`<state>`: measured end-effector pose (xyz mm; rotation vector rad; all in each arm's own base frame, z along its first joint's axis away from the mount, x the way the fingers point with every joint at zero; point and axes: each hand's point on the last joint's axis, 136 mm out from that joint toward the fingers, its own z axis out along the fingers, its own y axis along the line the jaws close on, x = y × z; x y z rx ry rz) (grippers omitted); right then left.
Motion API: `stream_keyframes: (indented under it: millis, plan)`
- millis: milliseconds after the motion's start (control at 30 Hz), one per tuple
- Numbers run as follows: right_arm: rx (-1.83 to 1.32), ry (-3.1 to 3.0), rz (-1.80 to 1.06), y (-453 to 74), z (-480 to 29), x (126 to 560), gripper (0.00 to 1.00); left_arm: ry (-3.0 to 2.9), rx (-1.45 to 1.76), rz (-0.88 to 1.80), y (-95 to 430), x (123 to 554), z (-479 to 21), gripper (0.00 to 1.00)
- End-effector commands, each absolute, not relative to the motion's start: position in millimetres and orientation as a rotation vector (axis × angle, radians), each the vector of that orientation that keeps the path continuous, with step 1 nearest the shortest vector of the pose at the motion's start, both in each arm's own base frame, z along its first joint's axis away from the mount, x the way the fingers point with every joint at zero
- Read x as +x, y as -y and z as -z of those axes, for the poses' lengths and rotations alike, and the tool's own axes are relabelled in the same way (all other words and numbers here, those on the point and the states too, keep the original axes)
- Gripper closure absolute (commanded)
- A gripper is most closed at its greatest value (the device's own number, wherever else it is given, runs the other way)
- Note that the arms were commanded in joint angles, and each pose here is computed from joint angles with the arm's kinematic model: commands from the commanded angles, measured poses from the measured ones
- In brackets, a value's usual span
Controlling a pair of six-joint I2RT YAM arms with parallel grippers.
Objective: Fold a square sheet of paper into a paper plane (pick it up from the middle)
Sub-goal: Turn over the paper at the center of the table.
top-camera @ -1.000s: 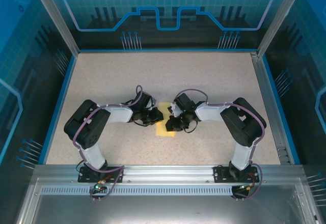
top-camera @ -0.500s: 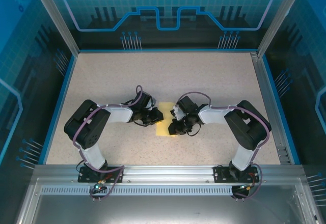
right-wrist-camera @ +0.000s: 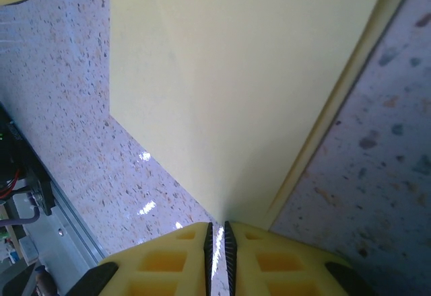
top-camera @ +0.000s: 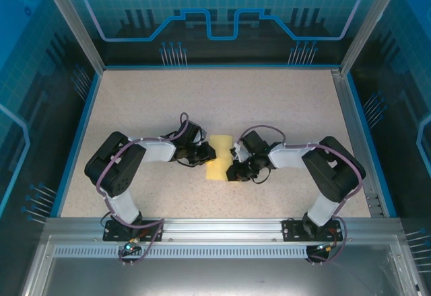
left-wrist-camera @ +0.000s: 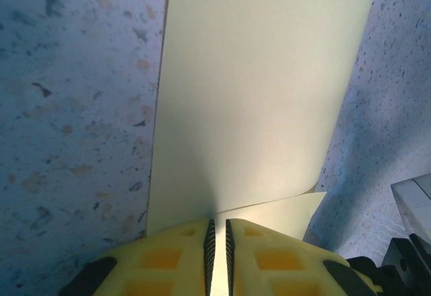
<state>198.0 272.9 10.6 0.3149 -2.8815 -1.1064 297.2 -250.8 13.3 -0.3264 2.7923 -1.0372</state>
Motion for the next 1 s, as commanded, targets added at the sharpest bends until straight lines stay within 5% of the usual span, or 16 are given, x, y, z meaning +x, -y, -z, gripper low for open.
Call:
stream_keyframes:
  millis: [0, 533, 967]
  plan:
    - [0.205, 2.843, 1.007, -251, 4, 181, 0.83, -2.878, -0.364, 0.908, 237, 285, 7, 0.83]
    - [0.116, 3.006, 1.058, -254, -23, 242, 0.68, -2.834, -0.348, 0.988, 246, 291, -9, 0.82]
    - [0.009, 2.992, 1.049, -261, -9, 253, 0.68, -2.816, -0.343, 1.013, 248, 292, -17, 0.82]
